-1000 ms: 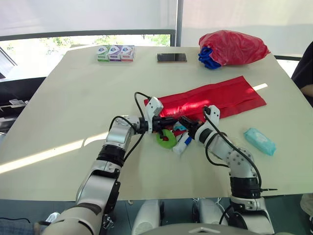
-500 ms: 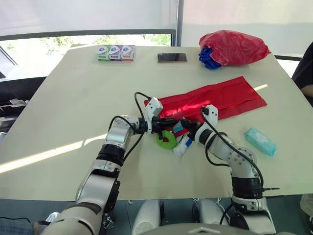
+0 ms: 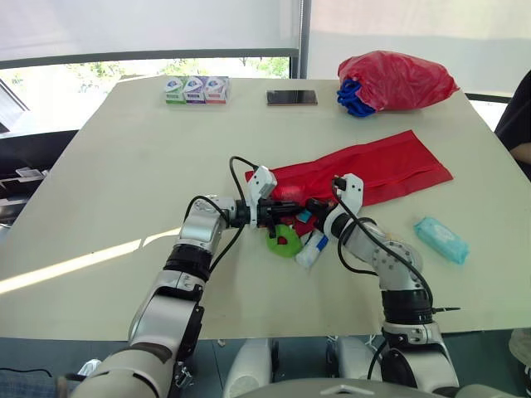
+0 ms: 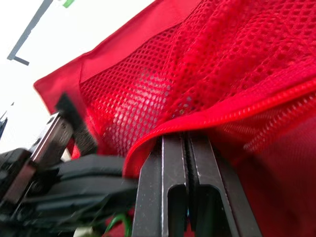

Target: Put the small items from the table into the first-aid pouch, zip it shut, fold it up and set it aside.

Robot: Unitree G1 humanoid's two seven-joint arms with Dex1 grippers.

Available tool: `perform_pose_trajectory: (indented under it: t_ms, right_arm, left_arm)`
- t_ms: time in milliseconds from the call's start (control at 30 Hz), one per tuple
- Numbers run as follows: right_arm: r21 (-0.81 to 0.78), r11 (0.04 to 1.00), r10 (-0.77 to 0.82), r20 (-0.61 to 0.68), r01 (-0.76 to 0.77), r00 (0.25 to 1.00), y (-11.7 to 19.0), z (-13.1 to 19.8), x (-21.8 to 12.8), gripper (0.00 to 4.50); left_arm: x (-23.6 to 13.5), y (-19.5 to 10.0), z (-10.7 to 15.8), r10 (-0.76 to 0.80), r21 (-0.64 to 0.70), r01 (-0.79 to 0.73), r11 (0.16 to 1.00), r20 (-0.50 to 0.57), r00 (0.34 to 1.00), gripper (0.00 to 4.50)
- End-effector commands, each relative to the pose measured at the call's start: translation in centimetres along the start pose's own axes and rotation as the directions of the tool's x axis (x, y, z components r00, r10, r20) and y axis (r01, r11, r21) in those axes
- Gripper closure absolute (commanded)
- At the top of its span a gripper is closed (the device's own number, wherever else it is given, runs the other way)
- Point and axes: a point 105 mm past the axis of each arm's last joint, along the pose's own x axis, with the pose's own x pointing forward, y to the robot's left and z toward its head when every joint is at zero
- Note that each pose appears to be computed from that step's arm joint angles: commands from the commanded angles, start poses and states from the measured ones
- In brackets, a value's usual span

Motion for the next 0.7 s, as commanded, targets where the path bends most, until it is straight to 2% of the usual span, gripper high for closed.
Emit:
perform_pose_trajectory:
  t_ms: [33,100,233,300,400,500,567,633,667,700]
  right_arm:
    - [-0.049,0.999,-0.008,0.002,0.008,1.000,-0.8,0.0,-0.7,4.07]
    - [-0.105,0.994,-0.015,0.000,0.015,1.000,-1.3,0.1,-1.4,3.66]
    - [-0.188,0.982,-0.023,0.013,0.025,1.000,-2.0,0.6,-3.1,1.90]
    - [-0.243,0.970,0.004,0.013,-0.001,1.000,-2.0,0.8,-4.2,1.33]
    - [-0.371,0.927,0.048,-0.025,-0.054,0.999,-1.7,0.8,-5.5,1.33]
    - [-0.550,0.828,0.099,-0.040,-0.105,0.994,-0.5,1.4,-6.2,1.33]
    - [-0.642,0.759,0.099,-0.042,-0.103,0.994,-0.3,1.7,-6.2,1.88]
    - [-0.692,0.716,0.088,-0.041,-0.092,0.995,-0.4,1.8,-6.0,2.71]
    - [-0.720,0.689,0.081,-0.041,-0.086,0.996,-0.4,1.8,-5.7,3.40]
    - [-0.728,0.680,0.080,-0.037,-0.081,0.996,-0.3,1.8,-5.3,3.68]
  left_arm:
    - [0.5,-0.7,0.8,-0.053,0.040,0.052,0.998,0.012,0.999,4.50]
    - [0.3,-0.4,0.7,-0.040,0.042,0.040,0.998,0.007,0.999,4.50]
    - [-0.2,0.1,0.6,-0.029,0.048,0.029,0.998,0.000,1.000,4.50]
    - [-0.4,0.2,0.7,-0.032,0.053,0.033,0.998,-0.005,0.999,4.50]
    - [-0.7,0.3,0.6,-0.041,0.069,0.043,0.997,-0.023,0.999,4.50]
    - [-0.7,0.6,0.9,-0.047,0.081,0.049,0.996,-0.029,0.998,4.50]
    - [-0.7,0.7,1.0,-0.052,0.086,0.054,0.995,-0.028,0.998,4.50]
    - [-0.6,0.8,1.1,-0.059,0.093,0.061,0.994,-0.029,0.998,4.50]
    - [-0.6,0.8,1.2,-0.066,0.096,0.069,0.993,-0.028,0.997,4.50]
    - [-0.5,0.7,1.3,-0.075,0.099,0.077,0.992,-0.024,0.997,4.50]
